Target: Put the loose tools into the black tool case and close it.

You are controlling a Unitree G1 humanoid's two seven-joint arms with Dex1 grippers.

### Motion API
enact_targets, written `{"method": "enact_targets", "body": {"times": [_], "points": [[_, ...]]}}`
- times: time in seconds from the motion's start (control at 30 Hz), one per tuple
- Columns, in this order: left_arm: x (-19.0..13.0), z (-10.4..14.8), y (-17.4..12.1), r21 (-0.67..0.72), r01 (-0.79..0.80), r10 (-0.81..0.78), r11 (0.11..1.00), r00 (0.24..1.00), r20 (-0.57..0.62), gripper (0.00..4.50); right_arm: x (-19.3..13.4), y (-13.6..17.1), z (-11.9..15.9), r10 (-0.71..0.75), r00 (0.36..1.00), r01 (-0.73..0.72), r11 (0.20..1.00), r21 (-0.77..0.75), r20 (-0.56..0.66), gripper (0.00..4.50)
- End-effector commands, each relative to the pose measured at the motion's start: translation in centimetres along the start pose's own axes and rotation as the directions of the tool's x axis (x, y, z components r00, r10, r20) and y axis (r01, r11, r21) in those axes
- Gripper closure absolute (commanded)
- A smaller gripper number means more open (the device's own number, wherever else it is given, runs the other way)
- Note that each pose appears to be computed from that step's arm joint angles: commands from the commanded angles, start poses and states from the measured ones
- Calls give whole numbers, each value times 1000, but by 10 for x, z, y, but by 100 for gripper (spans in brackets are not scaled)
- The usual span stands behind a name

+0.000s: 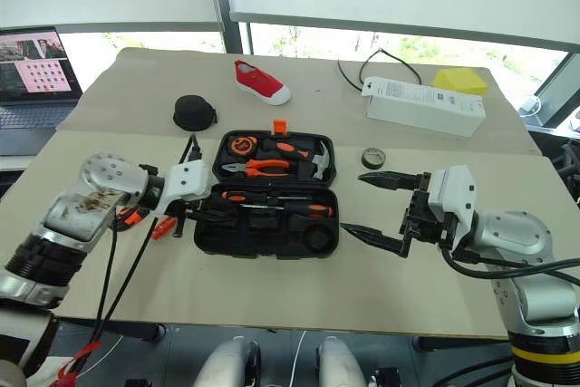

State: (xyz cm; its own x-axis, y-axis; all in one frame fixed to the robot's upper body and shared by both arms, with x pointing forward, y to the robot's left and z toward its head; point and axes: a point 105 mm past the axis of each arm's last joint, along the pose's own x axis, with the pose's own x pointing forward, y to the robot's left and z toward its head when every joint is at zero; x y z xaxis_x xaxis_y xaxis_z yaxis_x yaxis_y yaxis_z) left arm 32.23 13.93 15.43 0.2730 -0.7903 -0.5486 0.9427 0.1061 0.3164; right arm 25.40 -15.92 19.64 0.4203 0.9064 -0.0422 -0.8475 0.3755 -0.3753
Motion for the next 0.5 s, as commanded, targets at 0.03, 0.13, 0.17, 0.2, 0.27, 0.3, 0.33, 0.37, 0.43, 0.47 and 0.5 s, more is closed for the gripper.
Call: {"method": "enact_targets", "body": {"times": [0.03, 0.13, 0.17, 0.2, 0.27, 0.3, 0.33, 0.37, 0.43, 0.47, 0.5], "points": [[-38, 11, 12, -86, -197, 208, 977, 969, 135, 266, -5, 2, 11, -17, 1000, 18, 999, -32, 25, 0], [-61, -4, 7, -215, -313, 352, 925, 920, 171, 157, -2, 4, 12, -20, 999, 21, 999, -29, 43, 0], [-67, -8, 5, -239, -342, 386, 909, 906, 172, 136, -2, 4, 13, -19, 999, 20, 999, -28, 46, 0], [-74, -15, 1, -257, -376, 424, 890, 891, 164, 87, -1, 5, 12, -13, 999, 14, 1000, -25, 47, 0], [-98, -39, -8, -331, -477, 536, 814, 836, 116, 21, 2, 5, 10, 1, 999, 0, 1000, -19, 51, 0], [-107, -49, -12, -357, -511, 574, 782, 814, 91, 10, 3, 5, 10, 6, 999, -5, 1000, -17, 54, 0], [-118, -62, -19, -390, -550, 615, 739, 786, 58, 10, 3, 4, 9, 8, 998, -7, 1000, -17, 58, 0], [-127, -72, -27, -411, -576, 642, 706, 766, 30, 10, 4, 3, 9, 10, 998, -9, 1000, -20, 62, 0], [-144, -93, -43, -434, -631, 685, 643, 727, -42, 10, 4, 1, 8, 11, 998, -9, 1000, -26, 70, 0], [-150, -102, -53, -453, -641, 691, 620, 720, -74, 10, 4, 0, 8, 14, 997, -11, 999, -30, 73, 0], [-154, -109, -62, -467, -649, 691, 601, 715, -105, 10, 4, 0, 7, 15, 997, -13, 999, -32, 75, 0]]}}
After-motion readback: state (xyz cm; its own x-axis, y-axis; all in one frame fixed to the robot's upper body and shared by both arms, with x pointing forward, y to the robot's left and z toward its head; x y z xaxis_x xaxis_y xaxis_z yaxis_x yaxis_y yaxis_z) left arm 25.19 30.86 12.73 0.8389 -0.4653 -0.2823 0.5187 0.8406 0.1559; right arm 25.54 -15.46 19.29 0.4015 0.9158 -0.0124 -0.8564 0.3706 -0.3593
